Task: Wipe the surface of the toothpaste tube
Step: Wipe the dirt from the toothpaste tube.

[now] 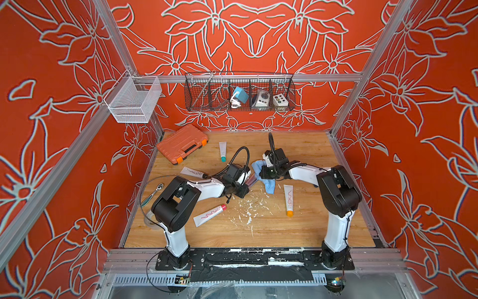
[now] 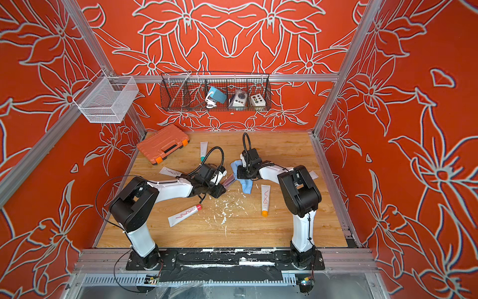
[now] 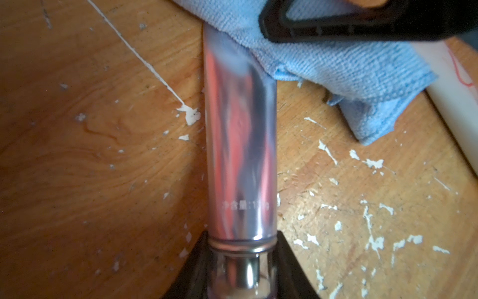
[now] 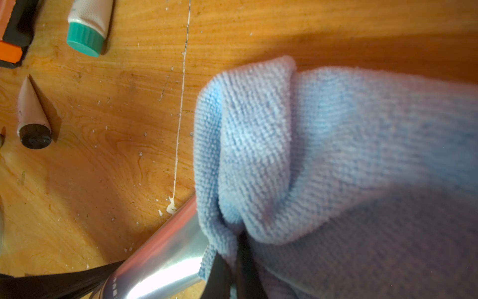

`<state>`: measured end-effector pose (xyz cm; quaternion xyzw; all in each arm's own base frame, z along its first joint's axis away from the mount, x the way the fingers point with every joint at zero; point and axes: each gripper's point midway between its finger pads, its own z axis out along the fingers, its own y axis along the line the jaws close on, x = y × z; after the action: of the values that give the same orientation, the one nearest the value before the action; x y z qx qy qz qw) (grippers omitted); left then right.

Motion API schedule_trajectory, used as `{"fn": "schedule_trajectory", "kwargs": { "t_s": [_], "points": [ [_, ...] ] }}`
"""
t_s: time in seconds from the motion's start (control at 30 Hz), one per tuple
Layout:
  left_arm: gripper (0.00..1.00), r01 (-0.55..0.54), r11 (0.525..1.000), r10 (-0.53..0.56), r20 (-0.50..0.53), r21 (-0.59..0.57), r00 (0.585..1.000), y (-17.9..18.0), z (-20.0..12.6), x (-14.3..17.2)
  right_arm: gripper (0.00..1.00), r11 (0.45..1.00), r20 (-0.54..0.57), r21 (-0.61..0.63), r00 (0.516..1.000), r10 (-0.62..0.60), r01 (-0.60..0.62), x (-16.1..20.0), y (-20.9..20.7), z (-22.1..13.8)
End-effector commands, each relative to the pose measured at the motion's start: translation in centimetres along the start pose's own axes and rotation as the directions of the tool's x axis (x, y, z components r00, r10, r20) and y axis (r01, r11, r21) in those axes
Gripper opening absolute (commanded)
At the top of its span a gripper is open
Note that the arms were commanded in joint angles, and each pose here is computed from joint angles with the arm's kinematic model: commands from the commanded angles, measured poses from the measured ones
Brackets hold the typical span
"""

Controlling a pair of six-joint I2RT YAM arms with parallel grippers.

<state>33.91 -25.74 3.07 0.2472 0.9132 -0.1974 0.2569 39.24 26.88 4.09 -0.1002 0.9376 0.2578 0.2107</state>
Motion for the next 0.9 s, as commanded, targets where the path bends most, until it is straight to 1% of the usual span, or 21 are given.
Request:
{"fn": "schedule_trajectory", "kwargs": {
  "t_s": [0.0, 0.23, 0.37, 0.47, 0.7, 0.87],
  "points": [
    [0.11, -0.018, 0.999, 0.017, 0.027, 0.044, 0.999, -1.0, -0.4, -1.0, 0.00, 0.999, -0.157, -0.036, 0.988, -0.013, 0.007, 4.7, 1.7, 0.8],
    [0.11, -0.017, 0.999, 0.016, 0.028, 0.050, 0.999, -1.1, -0.4, -1.0, 0.00, 0.993, -0.165, -0.116, 0.986, -0.004, -0.015, 6.4, 4.8, 0.3],
    [0.11, -0.018, 0.999, 0.016, 0.029, 0.050, 0.999, -1.1, -0.4, -1.1, 0.00, 0.988, -0.201, -0.153, 0.980, -0.001, -0.030, 7.7, 6.4, 0.2],
    [0.11, -0.018, 0.999, 0.017, 0.031, 0.049, 0.999, -1.1, -0.4, -1.1, 0.00, 0.984, -0.200, -0.178, 0.980, -0.010, -0.027, 8.3, 7.5, -0.2],
    [0.11, -0.020, 0.998, 0.019, 0.033, 0.051, 0.999, -1.1, -0.5, -1.2, 0.00, 0.970, -0.203, -0.236, 0.979, 0.011, -0.060, 9.2, 8.7, -0.6],
    [0.11, -0.021, 0.998, 0.020, 0.036, 0.054, 0.999, -1.2, -0.6, -1.2, 0.00, 0.983, -0.200, -0.176, 0.980, 0.018, -0.054, 9.4, 7.3, 0.0]
  ]
}}
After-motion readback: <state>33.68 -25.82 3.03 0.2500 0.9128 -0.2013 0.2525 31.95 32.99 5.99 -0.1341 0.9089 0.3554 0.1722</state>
